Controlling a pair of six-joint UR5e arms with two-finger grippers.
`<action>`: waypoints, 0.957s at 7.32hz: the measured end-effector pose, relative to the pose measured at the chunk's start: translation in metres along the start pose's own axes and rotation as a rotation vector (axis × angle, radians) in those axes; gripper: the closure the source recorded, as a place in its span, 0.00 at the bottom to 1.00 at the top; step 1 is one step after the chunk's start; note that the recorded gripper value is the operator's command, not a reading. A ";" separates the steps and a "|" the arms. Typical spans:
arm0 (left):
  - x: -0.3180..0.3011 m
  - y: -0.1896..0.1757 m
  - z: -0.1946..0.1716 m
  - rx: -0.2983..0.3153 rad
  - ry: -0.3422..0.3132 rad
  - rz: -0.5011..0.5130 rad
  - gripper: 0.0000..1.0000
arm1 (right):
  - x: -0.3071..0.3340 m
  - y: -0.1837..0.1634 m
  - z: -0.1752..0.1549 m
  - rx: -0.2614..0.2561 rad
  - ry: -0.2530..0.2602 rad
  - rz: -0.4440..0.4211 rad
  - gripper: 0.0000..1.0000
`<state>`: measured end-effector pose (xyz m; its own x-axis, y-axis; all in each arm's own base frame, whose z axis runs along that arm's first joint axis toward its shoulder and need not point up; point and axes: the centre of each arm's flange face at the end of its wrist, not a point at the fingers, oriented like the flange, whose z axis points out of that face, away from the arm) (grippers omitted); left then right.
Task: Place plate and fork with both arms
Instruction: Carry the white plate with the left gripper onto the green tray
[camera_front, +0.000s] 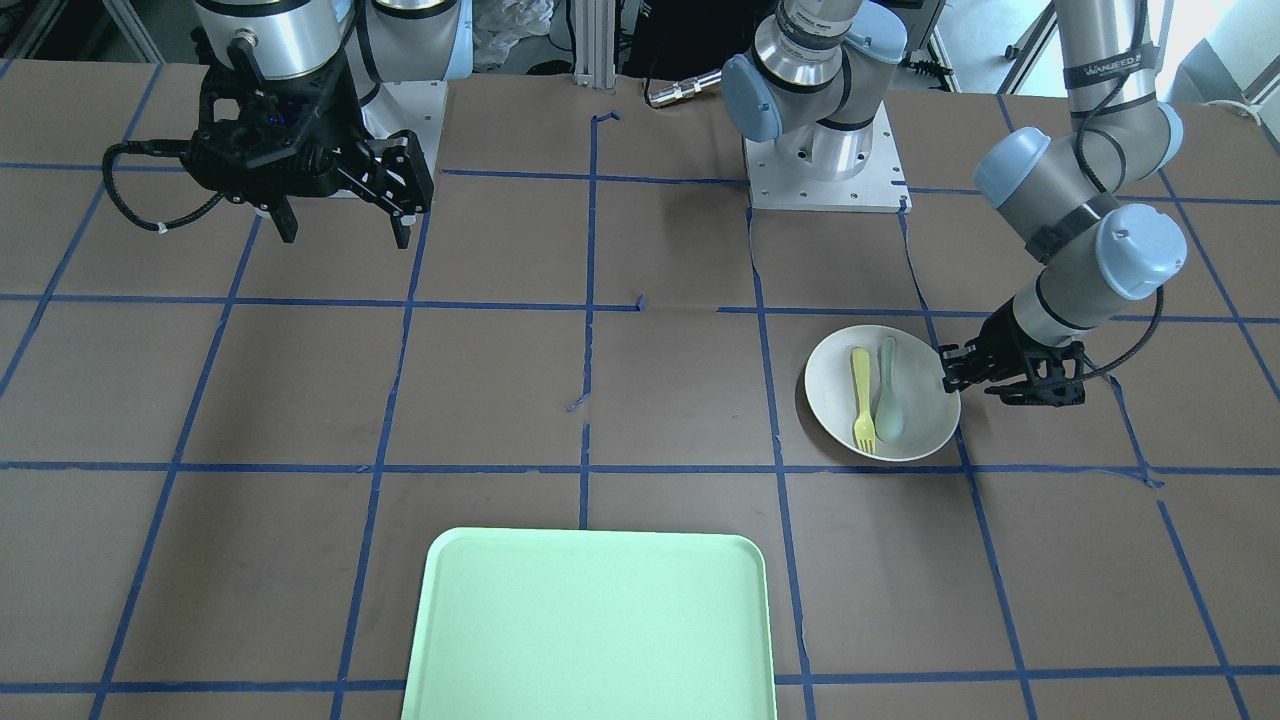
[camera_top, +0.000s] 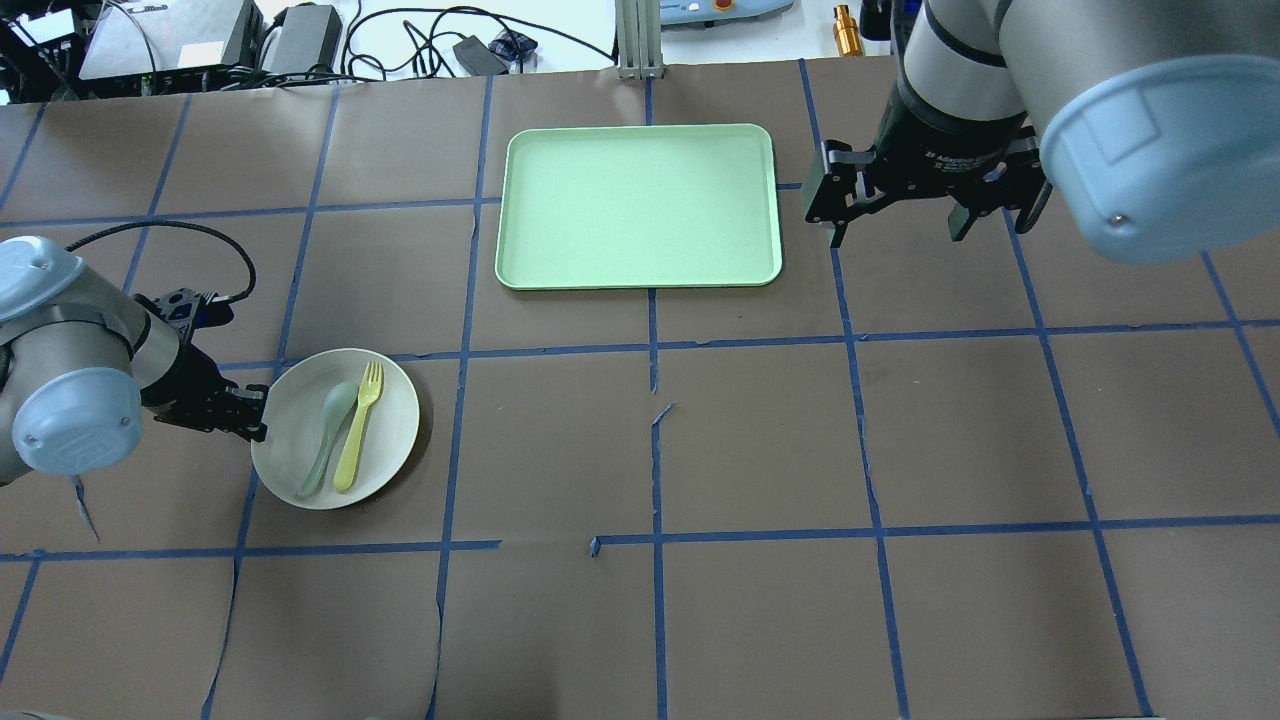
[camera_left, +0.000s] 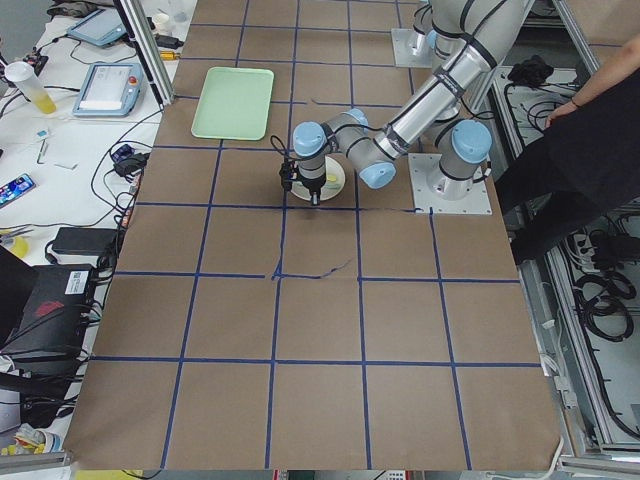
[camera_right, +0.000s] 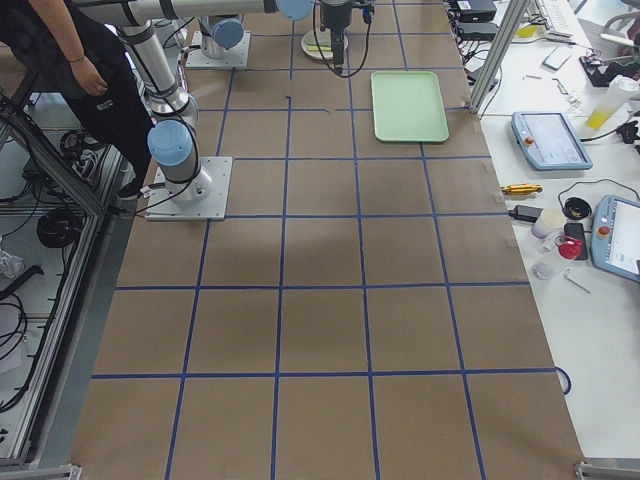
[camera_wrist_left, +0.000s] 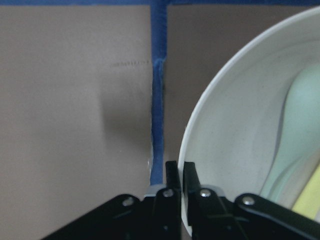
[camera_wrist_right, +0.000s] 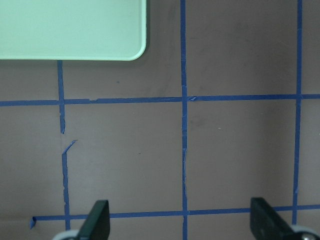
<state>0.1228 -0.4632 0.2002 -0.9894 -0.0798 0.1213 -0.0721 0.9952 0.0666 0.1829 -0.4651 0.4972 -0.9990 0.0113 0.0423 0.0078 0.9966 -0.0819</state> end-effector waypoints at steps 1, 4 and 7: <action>-0.015 -0.003 -0.010 0.008 0.059 -0.031 1.00 | 0.000 0.000 0.000 0.000 0.000 0.000 0.00; -0.026 -0.027 -0.044 0.003 0.205 -0.079 1.00 | 0.000 0.000 0.001 -0.003 0.000 0.000 0.00; 0.042 -0.062 -0.057 0.038 0.273 -0.048 1.00 | 0.000 0.000 0.002 -0.003 0.001 0.000 0.00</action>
<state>0.0931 -0.5318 0.2571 -0.9144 -0.1347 0.3818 -0.1283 0.9908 0.0424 0.1829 -0.4655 0.4957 -0.9990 0.0109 0.0435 0.0075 0.9969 -0.0786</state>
